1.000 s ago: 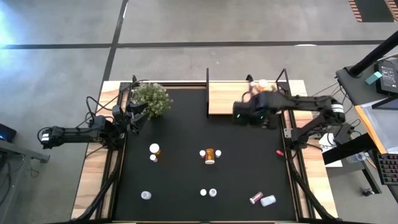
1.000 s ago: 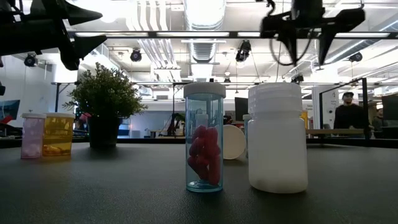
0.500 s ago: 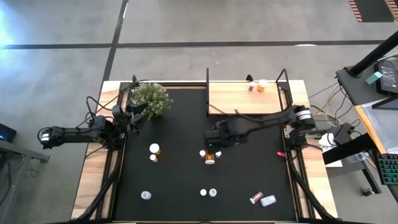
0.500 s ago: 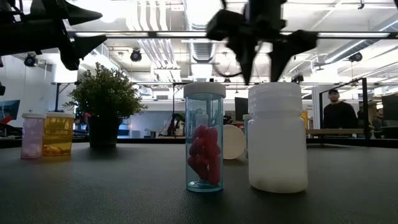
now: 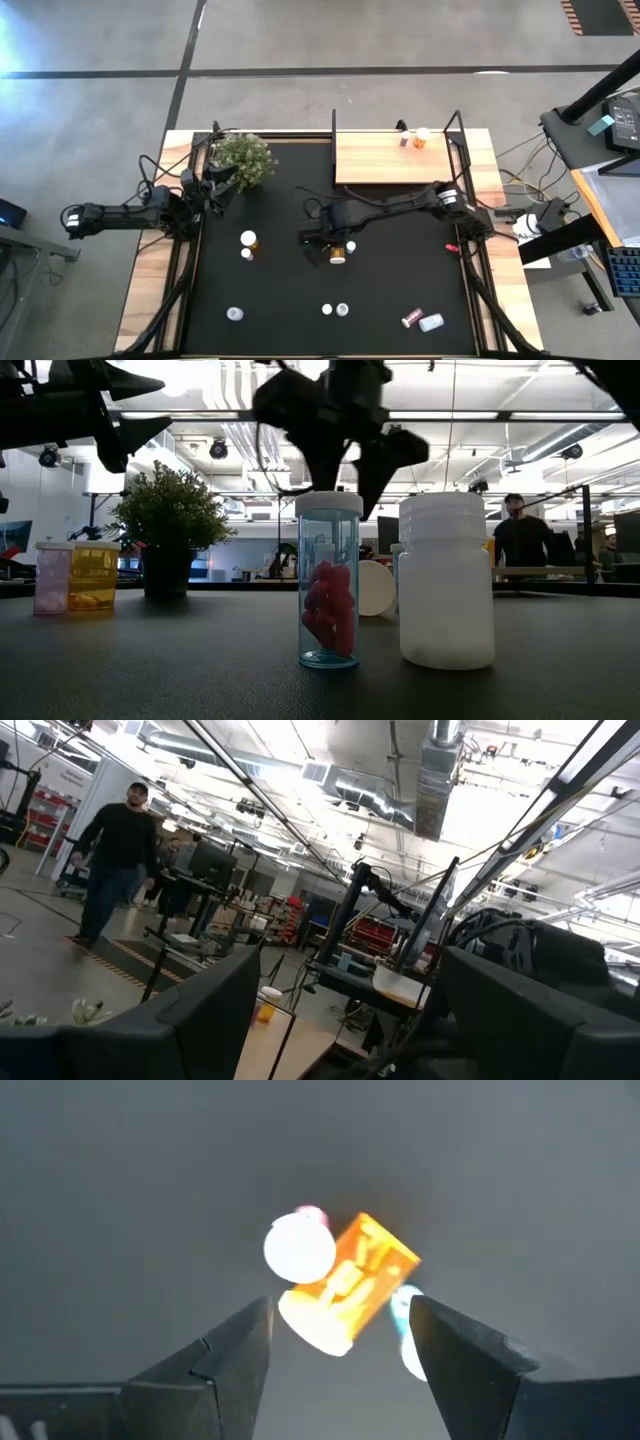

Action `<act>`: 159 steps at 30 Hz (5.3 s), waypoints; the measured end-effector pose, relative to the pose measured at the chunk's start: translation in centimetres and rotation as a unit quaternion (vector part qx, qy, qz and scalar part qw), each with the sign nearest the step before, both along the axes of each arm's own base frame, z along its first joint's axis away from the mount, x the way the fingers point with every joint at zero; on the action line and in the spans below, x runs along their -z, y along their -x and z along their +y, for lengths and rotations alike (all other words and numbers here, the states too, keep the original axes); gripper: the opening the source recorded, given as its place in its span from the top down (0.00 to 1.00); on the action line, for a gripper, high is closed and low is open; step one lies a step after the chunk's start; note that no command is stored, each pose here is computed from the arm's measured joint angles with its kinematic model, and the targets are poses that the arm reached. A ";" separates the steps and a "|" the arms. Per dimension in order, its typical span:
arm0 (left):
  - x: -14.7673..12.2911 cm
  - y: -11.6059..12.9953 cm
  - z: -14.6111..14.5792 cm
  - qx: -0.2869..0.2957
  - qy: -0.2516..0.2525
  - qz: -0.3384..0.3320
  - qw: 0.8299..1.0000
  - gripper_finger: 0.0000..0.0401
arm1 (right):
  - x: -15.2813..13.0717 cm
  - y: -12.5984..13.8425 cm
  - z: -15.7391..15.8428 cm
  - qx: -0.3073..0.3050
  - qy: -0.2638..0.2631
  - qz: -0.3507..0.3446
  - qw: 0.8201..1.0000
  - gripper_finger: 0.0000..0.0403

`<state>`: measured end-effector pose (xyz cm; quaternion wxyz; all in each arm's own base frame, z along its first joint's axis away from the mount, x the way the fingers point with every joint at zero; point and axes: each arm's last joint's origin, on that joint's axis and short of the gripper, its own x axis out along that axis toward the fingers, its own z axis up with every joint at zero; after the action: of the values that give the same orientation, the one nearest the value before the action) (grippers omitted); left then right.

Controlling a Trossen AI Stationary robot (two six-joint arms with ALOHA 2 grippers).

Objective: Pick and place medicine bottles onto shelf by color
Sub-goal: Put the top left pink pill bottle on the shelf

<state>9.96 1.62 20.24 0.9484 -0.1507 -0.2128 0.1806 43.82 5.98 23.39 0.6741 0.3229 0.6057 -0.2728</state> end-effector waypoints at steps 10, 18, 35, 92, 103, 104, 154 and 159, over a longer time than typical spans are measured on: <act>0.0 0.0 0.0 0.000 0.000 0.000 1.000 0.26 | 2.5 -2.2 0.4 -0.047 0.007 0.022 0.999 0.44; 0.0 0.0 0.0 0.000 0.000 0.000 1.000 0.26 | 3.4 -2.4 0.2 -0.044 0.011 0.029 0.999 0.44; 0.0 0.0 0.0 0.000 0.000 0.000 1.000 0.26 | 3.9 -2.5 0.2 -0.043 0.011 0.023 0.999 0.68; 0.0 0.0 0.0 0.000 0.000 0.000 1.000 0.26 | -3.2 16.9 -26.5 0.503 0.107 -0.028 0.857 0.73; 0.0 0.0 0.0 0.000 0.000 0.000 1.000 0.26 | -0.9 17.4 -30.1 0.547 0.080 -0.036 0.832 0.73; 0.0 0.0 0.0 0.000 0.000 0.000 1.000 0.26 | -0.8 17.4 -30.2 0.548 0.080 -0.036 0.832 0.73; 0.0 0.0 0.0 0.000 0.000 0.000 1.000 0.26 | -0.3 18.4 -31.5 0.567 0.087 -0.043 0.818 0.66; 0.0 0.0 0.0 0.000 0.000 0.000 1.000 0.26 | -0.1 18.4 -31.5 0.566 0.086 -0.039 0.819 0.67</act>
<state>9.96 1.63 20.26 0.9483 -0.1506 -0.2131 0.1807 25.40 -25.48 23.47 0.4489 0.5601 0.2633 -0.6446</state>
